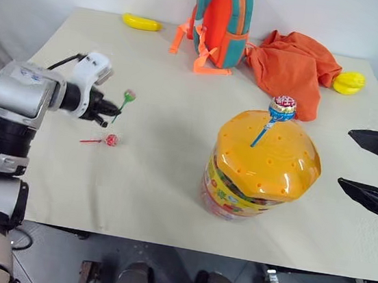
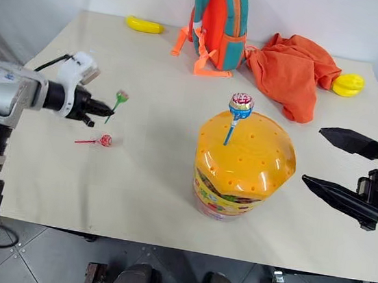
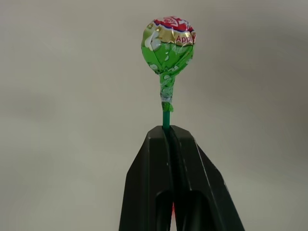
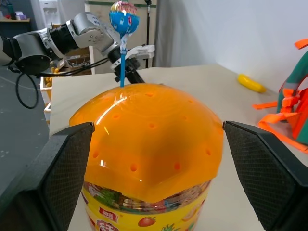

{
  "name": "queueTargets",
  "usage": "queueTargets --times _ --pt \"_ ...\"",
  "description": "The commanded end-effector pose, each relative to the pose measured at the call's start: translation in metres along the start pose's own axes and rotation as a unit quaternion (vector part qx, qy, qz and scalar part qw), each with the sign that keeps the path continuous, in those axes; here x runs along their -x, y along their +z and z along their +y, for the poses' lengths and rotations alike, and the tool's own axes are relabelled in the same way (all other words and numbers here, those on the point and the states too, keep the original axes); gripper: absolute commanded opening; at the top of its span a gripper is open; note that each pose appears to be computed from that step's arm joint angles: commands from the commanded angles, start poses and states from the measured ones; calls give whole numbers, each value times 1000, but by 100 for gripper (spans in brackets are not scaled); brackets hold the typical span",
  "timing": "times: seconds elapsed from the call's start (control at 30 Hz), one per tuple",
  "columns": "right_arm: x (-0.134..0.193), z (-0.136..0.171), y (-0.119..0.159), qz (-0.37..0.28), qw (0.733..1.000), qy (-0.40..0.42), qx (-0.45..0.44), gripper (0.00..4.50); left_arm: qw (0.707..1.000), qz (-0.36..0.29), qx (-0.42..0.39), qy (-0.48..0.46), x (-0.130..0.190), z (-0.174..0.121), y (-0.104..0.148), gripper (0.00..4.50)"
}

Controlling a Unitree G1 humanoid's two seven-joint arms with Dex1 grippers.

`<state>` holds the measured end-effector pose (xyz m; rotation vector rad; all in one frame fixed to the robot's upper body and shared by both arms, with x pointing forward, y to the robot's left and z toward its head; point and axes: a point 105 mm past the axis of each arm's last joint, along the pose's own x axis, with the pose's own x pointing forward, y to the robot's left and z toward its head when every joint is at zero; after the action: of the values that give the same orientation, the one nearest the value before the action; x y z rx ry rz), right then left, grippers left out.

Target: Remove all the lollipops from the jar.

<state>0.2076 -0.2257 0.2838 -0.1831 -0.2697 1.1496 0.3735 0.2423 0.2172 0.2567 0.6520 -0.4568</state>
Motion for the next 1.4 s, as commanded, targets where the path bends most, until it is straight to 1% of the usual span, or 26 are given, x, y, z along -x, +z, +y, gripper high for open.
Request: queueTargets --times 0.03,0.1,0.2,0.3,0.37,0.43,0.5,0.53,0.57,0.7,0.77,0.83,0.87,0.9,0.93,0.97,1.0,1.03,1.07,1.1,1.13,1.2,1.23,1.27,1.37,1.4 --pt "0 0 5 -5 1000 5 13 450 996 23 42 70 17 27 -16 6" --pt "-1 -1 4 -5 1000 7 12 450 991 51 65 109 18 42 -33 6" --pt "-2 -3 3 -4 1000 9 12 450 982 79 92 145 16 54 -46 6" --pt "-3 -4 3 -4 1000 12 14 450 974 104 109 167 17 60 -55 6" --pt "-3 -6 3 -3 1000 11 15 450 971 106 134 169 17 60 -55 6" --pt "-3 -6 3 0 1000 10 16 450 968 107 159 164 19 61 -55 48" --pt "-3 -7 3 0 1000 10 18 450 967 116 152 170 23 62 -55 94" --pt "-2 -7 4 0 1000 10 18 450 966 120 146 174 26 63 -54 130" --pt "-2 -7 4 1 1000 9 19 450 967 119 137 178 30 64 -50 154" --pt "-1 -7 6 2 1000 9 22 450 976 105 78 174 46 63 -30 278" --pt "0 -8 6 3 1000 8 24 450 986 102 27 132 56 51 -19 340" --pt "0 -9 6 5 1000 7 26 450 989 105 -2 100 64 41 -13 397" --pt "0 -10 6 5 1000 6 28 450 991 97 -29 84 68 36 -6 432" --pt "0 -10 7 6 1000 5 30 450 994 63 -67 54 68 27 7 448" --pt "1 -10 7 6 999 4 31 450 994 39 -95 33 69 21 17 448" --pt "1 -10 8 4 999 6 31 450 989 -21 -147 7 68 10 37 448" --pt "1 -9 8 3 1000 7 31 450 976 -105 -184 -47 68 -10 63 448" --pt "1 -9 8 3 999 9 30 450 956 -182 -209 -97 69 -29 84 448" --pt "2 -9 8 2 999 11 31 450 924 -252 -236 -166 72 -54 99 448" --pt "2 -9 9 2 999 12 33 450 889 -302 -258 -227 75 -75 107 448" --pt "2 -9 9 2 999 13 34 450 865 -330 -272 -261 77 -87 110 448" --pt "3 -10 12 -2 999 16 38 450 793 -407 -300 -342 82 -114 117 448" --pt "4 -10 14 -3 999 18 41 450 747 -429 -318 -396 84 -130 114 448" --pt "4 -10 16 -3 999 21 44 450 712 -437 -330 -439 82 -143 109 448" --pt "7 -9 19 -4 998 26 51 450 654 -432 -335 -522 77 -167 99 448" --pt "9 -8 20 -3 998 28 53 450 630 -432 -336 -552 76 -177 96 448"
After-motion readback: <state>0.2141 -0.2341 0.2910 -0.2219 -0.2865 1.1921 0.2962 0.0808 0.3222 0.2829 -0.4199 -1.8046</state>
